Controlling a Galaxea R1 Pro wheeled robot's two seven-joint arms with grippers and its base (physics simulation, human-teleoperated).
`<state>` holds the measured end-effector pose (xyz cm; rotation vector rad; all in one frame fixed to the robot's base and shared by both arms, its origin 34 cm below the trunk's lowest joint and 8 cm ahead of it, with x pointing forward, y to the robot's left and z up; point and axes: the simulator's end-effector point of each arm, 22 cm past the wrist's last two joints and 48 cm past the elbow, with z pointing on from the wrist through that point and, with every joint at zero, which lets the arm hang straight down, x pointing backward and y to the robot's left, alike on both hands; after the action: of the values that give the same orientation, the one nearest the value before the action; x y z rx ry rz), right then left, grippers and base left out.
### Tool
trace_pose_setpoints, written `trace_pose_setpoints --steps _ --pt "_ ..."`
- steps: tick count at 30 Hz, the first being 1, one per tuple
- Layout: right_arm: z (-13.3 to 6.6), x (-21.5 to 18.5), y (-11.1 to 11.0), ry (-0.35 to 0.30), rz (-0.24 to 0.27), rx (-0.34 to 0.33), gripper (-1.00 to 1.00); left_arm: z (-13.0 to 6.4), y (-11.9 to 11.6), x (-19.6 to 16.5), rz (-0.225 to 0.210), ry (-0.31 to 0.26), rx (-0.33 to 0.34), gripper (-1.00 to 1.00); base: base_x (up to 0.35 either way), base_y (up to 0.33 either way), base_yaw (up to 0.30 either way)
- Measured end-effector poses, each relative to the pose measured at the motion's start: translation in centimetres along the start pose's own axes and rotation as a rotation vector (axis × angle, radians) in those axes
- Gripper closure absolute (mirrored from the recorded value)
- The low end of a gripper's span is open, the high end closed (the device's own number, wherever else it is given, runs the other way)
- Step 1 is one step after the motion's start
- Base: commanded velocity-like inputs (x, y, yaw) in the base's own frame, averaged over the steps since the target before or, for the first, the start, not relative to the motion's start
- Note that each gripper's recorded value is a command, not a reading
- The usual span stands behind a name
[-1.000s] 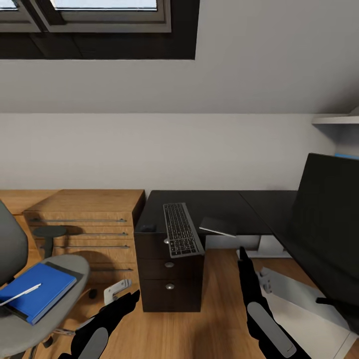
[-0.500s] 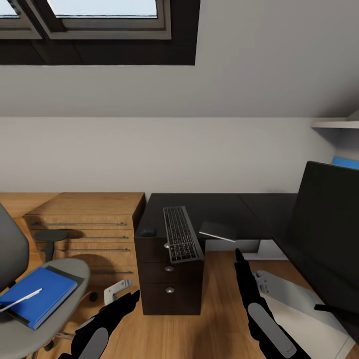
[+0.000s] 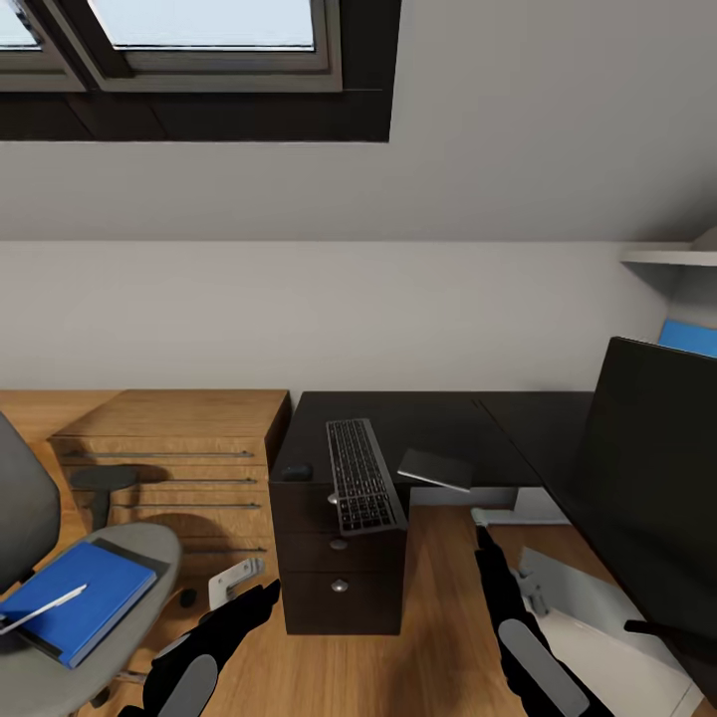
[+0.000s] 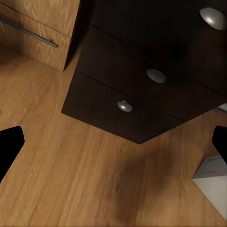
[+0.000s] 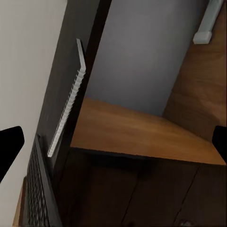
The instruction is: In the bedroom, organize the workspace by keeping the computer under the desk, ensuring the monitor is on the desk, placing the keyboard on the desk next to the monitor, placing the mouse on the desk next to the keyboard, moving the folder from the swivel chair onto the desk next to the mouse, stacking the notebook on top of the folder with the pen on top of the notebook, and positioning the swivel chair next to the desk.
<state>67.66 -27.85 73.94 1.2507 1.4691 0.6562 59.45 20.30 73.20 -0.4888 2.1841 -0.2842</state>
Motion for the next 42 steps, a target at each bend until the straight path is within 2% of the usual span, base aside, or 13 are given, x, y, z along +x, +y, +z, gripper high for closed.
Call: trace_pose_setpoints --steps 8,13,18,22,24,25,30,33,35,37,42 --pt "1.3 -1.4 -1.2 -0.022 -0.039 0.08 -1.0 -0.8 -0.6 -1.0 0.0 0.001 0.001 -1.0 0.0 0.0 0.0" --pt "2.6 -2.4 -2.9 -0.036 -0.078 0.168 -1.0 -1.3 -1.0 -1.7 0.0 0.002 0.001 -1.0 0.0 0.0 0.0" --pt "3.6 -1.1 -3.9 0.019 -0.117 0.258 -1.0 -1.8 -1.3 -2.3 0.0 0.002 0.001 -1.0 0.0 0.0 0.0" --pt "3.9 -0.4 -3.7 0.058 -0.153 0.288 -1.0 -2.2 -1.6 -2.8 0.0 0.002 0.001 -1.0 0.0 0.0 0.0" --pt "3.9 -0.1 -3.6 0.083 -0.184 0.298 -1.0 -2.3 -1.7 -3.0 0.0 0.004 0.001 -1.0 0.0 0.0 0.0" --pt "4.0 0.3 -3.6 0.107 -0.216 0.303 -1.0 -2.4 -1.7 -3.0 0.0 0.007 0.0 -1.0 0.0 0.0 0.0" --pt "3.6 0.6 -3.2 0.13 -0.235 0.314 -1.0 -2.8 -2.0 -3.4 0.0 0.014 -0.002 -1.0 0.0 0.0 0.0" --pt "2.2 2.7 -4.6 0.163 -0.248 0.358 -1.0 -3.0 -1.9 -3.5 0.0 0.021 -0.008 -1.0 0.0 0.0 0.0" --pt "0.8 3.8 -6.2 0.165 -0.285 0.399 -1.0 -3.0 -1.6 -3.5 0.003 0.025 -0.017 -1.0 0.0 0.0 0.0" --pt "0.4 3.4 -6.5 0.149 -0.317 0.406 -1.0 -3.0 -1.1 -3.3 0.006 0.035 -0.03 -1.0 0.0 0.0 0.0" --pt "-0.8 1.7 -7.9 0.106 -0.446 0.422 -1.0 -2.7 0.9 -2.0 0.02 0.079 -0.079 -1.0 0.0 0.0 0.0"
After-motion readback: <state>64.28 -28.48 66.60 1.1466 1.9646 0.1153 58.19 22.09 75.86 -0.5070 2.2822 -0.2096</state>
